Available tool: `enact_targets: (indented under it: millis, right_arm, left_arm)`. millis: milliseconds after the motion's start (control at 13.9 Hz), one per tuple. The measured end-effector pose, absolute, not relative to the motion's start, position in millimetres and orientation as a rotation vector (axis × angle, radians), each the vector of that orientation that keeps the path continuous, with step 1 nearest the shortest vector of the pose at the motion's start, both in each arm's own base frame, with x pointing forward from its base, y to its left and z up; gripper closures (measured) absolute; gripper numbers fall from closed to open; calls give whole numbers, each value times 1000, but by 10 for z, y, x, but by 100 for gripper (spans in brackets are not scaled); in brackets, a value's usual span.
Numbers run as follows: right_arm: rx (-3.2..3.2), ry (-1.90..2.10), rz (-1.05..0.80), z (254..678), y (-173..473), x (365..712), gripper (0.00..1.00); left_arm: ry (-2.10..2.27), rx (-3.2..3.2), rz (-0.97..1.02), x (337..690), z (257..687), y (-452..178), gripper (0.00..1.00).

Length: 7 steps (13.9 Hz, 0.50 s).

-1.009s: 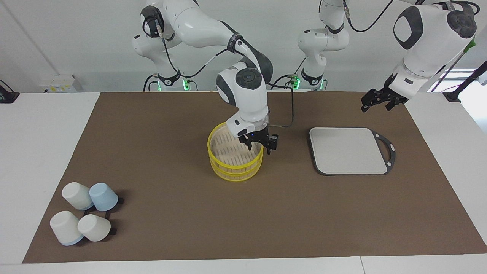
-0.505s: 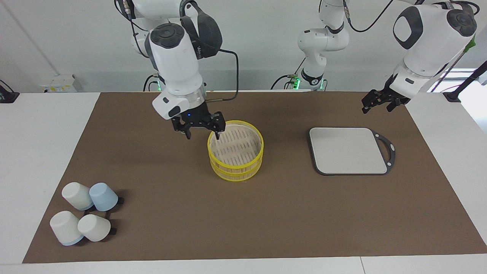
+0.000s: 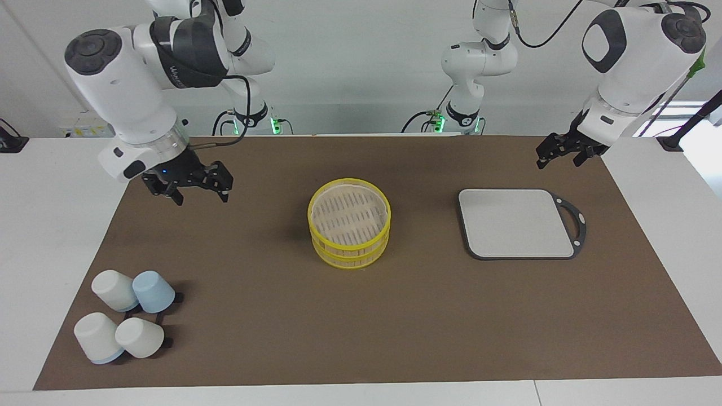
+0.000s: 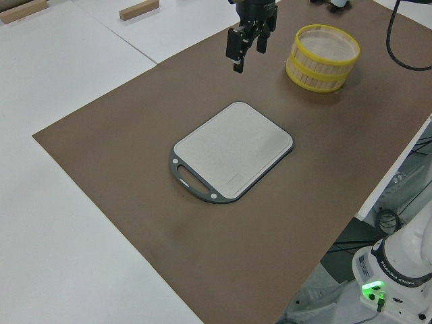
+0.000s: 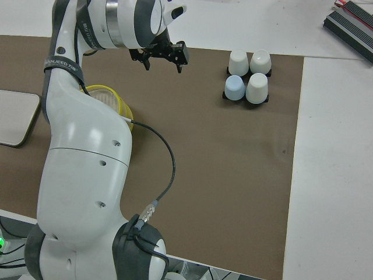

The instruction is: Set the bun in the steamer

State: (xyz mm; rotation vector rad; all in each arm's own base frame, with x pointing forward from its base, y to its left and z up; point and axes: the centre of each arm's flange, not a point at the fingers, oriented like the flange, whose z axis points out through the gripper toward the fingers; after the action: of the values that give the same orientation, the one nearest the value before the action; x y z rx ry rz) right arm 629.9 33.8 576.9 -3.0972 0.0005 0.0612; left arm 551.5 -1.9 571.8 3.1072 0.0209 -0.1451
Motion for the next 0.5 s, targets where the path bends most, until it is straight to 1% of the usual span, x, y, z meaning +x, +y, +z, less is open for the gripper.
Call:
enact_targets:
  millis: [288, 505]
  right_arm:
    - [-3094, 49, 57, 5612, 76, 6082, 0]
    - [-3093, 33, 46, 5588, -112, 5975, 0]
  left_arm:
    - [21, 3107, -145, 5515, 5718, -20, 0]
    - [20, 3107, -145, 5515, 5718, -24, 0]
